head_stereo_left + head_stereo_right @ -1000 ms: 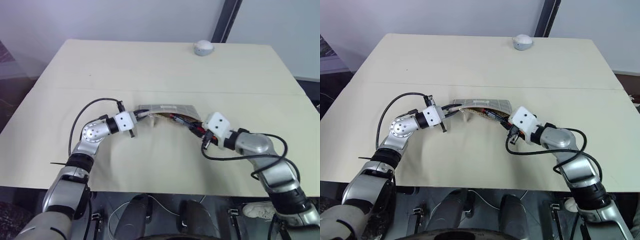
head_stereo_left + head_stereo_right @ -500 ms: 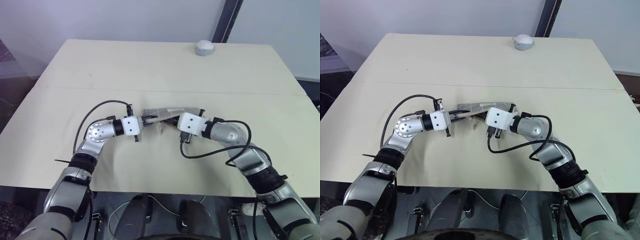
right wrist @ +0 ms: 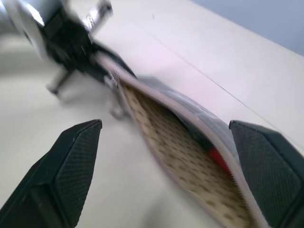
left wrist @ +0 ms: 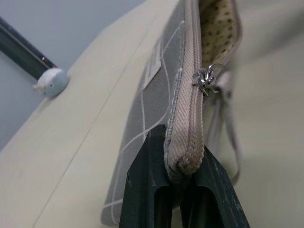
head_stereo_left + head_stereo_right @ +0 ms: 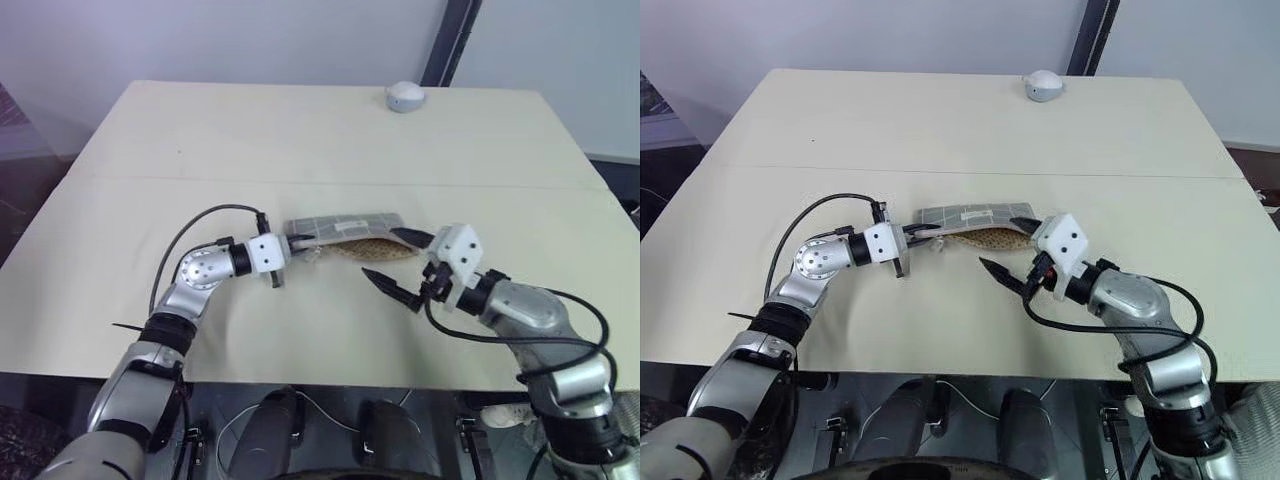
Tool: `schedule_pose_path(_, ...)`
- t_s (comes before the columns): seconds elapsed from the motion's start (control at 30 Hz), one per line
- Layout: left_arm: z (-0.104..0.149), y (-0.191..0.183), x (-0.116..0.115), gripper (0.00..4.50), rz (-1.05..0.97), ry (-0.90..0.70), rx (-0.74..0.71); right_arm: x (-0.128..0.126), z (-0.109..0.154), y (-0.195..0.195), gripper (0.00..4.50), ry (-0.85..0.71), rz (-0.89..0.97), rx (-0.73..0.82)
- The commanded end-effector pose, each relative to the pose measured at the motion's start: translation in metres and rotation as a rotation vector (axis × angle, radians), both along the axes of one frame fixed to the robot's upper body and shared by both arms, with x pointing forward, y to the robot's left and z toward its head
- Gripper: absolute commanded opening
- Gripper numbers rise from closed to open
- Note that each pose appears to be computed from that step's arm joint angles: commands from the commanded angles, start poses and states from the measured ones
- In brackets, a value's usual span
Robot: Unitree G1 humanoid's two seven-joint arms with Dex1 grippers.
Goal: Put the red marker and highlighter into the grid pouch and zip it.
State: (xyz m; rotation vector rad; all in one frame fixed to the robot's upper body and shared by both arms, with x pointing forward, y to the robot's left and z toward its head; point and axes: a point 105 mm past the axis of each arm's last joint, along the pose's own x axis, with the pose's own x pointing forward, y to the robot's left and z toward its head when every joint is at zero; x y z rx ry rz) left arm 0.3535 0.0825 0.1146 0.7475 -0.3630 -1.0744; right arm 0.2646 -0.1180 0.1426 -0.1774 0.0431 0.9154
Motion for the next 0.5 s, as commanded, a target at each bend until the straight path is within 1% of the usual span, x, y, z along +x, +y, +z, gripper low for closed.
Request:
schedule_pose_path(0.03,0.013,-0.012,-0.001,0.00,-0.040,-0.079,0.015,-0.008,-0.033,0.014,4.44,0.144,0.024,0.050)
schedule_pose_path(0.1,0.016,-0.016,-0.001,0.00,-0.051,-0.095,0.026,-0.002,-0.049,0.023,4.44,0.185,-0.008,0.075)
schedule_pose_path(0.17,0.018,-0.019,-0.001,0.00,-0.063,-0.100,0.036,0.008,-0.056,0.035,4.44,0.178,-0.037,0.079)
schedule_pose_path(0.23,0.018,-0.023,-0.005,0.00,-0.097,-0.130,0.081,0.030,-0.048,0.047,4.44,0.152,-0.104,0.158)
schedule_pose_path(0.3,0.020,-0.024,-0.006,0.00,-0.106,-0.145,0.094,0.043,-0.035,0.054,4.44,0.144,-0.137,0.249)
schedule_pose_path(0.4,0.026,-0.024,-0.004,0.00,-0.099,-0.143,0.081,0.048,-0.024,0.062,4.44,0.149,-0.113,0.317)
schedule_pose_path(0.5,0.028,-0.024,-0.003,0.00,-0.094,-0.152,0.087,0.047,-0.021,0.069,4.44,0.155,-0.059,0.319)
